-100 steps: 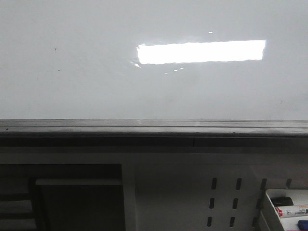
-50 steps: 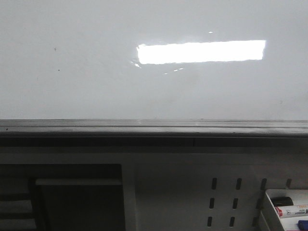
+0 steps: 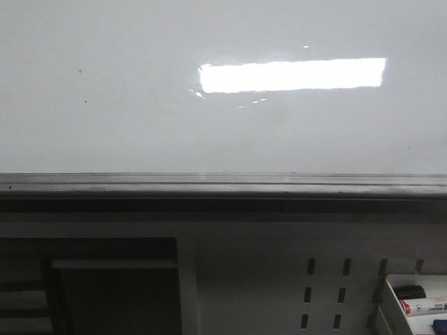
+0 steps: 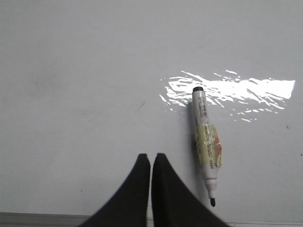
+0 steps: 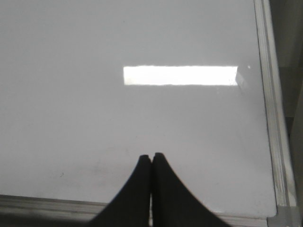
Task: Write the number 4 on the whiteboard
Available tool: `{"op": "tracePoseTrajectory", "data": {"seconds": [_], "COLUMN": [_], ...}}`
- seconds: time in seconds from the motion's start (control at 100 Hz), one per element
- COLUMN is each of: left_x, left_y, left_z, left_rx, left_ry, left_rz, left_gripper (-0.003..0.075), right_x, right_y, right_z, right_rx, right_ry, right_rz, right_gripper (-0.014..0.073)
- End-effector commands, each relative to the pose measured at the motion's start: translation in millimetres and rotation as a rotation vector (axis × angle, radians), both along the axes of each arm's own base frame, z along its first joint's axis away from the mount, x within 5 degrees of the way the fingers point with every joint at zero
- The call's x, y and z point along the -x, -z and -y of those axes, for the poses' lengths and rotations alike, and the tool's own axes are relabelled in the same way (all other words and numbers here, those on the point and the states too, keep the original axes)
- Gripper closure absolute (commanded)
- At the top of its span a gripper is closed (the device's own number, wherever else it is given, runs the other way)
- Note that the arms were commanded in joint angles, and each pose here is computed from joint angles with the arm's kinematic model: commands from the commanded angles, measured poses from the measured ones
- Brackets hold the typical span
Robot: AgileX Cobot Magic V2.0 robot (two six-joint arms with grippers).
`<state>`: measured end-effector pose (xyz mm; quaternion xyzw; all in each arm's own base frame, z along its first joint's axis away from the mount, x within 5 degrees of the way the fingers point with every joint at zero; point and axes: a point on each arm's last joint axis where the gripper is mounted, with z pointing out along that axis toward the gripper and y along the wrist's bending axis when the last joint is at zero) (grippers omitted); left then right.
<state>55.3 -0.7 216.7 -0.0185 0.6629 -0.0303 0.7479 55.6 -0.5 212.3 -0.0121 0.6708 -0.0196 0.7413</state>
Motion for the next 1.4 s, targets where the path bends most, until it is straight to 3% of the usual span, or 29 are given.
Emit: {"op": "tracePoseTrajectory", "data": {"seconds": [0.0,0.25,0.45,0.64,0.95,1.39], "left_x": [4.1,19.0,15.4,-3.6,-25.9,-26.9], "left_y": [-8.9,-66.7,-110.9,-140.4,-144.6,-144.2], "left_z": [0.1,-0.4,-0.1,-1.6,-1.2,-1.1], "left_rx": [0.014,0.065,0.057,-0.039,-0.045,-0.044], "left_ry": [0.004,0.011,0.008,-0.020,-0.017,-0.016], "left_rz": [0.114,0.192,0.045,-0.130,-0.204,-0.209], "left_gripper": [0.0741,0.0741,0.0741,0.0741,0.0741,0.0741], "right_x": [4.0,15.7,14.9,-4.8,-32.9,-36.3], "right_y": [-12.2,-62.4,-109.5,-137.9,-140.8,-139.7], "right_z": [0.8,-1.5,-2.5,-2.8,-2.3,-2.3], "right_rx": [-0.002,0.001,0.035,0.035,0.032,0.032], "right_ry": [0.011,-0.012,-0.021,-0.028,-0.029,-0.029], "right_rz": [0.114,0.030,-0.036,-0.135,-0.221,-0.234], "right_gripper": [0.0667,0.0667,0.0667,0.0667,0.0667,0.0667]}}
